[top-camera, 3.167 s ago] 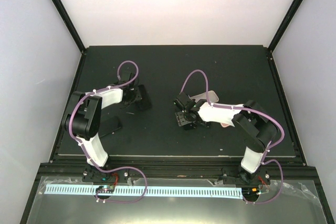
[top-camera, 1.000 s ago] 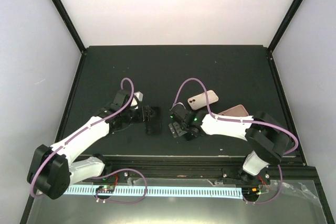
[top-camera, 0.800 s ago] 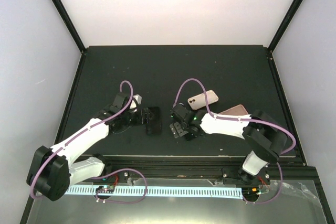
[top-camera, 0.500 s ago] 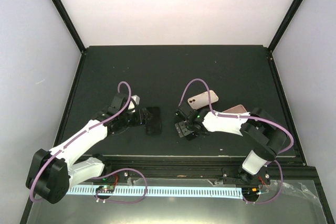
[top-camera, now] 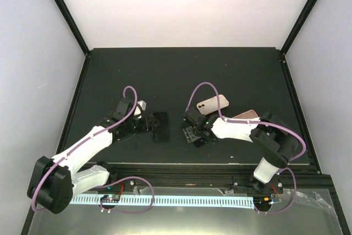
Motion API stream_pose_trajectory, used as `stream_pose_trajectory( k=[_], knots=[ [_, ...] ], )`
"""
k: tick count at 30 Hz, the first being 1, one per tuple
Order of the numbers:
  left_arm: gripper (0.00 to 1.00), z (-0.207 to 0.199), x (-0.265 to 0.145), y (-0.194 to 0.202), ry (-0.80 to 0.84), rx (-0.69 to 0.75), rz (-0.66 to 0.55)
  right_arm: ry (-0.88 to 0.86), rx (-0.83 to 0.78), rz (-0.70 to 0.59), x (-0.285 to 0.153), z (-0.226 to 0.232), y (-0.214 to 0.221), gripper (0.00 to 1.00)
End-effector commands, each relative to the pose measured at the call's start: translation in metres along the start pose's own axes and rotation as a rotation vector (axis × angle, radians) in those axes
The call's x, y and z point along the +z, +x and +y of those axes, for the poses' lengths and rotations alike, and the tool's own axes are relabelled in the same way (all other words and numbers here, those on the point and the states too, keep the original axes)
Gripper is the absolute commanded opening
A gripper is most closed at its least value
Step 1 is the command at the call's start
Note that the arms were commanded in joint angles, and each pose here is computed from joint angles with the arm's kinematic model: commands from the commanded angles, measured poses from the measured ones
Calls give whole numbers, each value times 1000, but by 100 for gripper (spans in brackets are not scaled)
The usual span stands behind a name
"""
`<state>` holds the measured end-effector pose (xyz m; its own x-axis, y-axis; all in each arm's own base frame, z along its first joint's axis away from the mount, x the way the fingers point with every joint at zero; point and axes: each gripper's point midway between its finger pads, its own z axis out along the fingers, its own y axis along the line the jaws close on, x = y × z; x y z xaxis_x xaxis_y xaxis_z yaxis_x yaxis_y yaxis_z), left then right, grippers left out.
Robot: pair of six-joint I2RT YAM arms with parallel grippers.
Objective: Put the phone into the phone case
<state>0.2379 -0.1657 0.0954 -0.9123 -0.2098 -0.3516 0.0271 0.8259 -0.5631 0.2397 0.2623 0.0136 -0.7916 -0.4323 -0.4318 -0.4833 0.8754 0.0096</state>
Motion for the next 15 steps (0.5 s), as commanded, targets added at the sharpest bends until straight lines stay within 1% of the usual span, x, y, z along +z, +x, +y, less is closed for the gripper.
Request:
stream_pose_trajectory(
  k=[1,5,9,12,15],
  knots=[
    [77,-7,-3,-9,30,6,-20,13,-15,86,10,-4,25,73],
    [75,-10,-5,-16,40,5,-25,-7,-33,48,3,-1,17,71],
    [74,-18,-5,-19,87,16,-16,-86,-65,-47,-11,11,-1,68],
    [74,-28,-2,-15,146,30,25,-135,-88,-105,-18,20,-12,66],
    [72,-31,5,-9,175,35,73,-163,-102,-124,-22,26,-18,65]
  ],
)
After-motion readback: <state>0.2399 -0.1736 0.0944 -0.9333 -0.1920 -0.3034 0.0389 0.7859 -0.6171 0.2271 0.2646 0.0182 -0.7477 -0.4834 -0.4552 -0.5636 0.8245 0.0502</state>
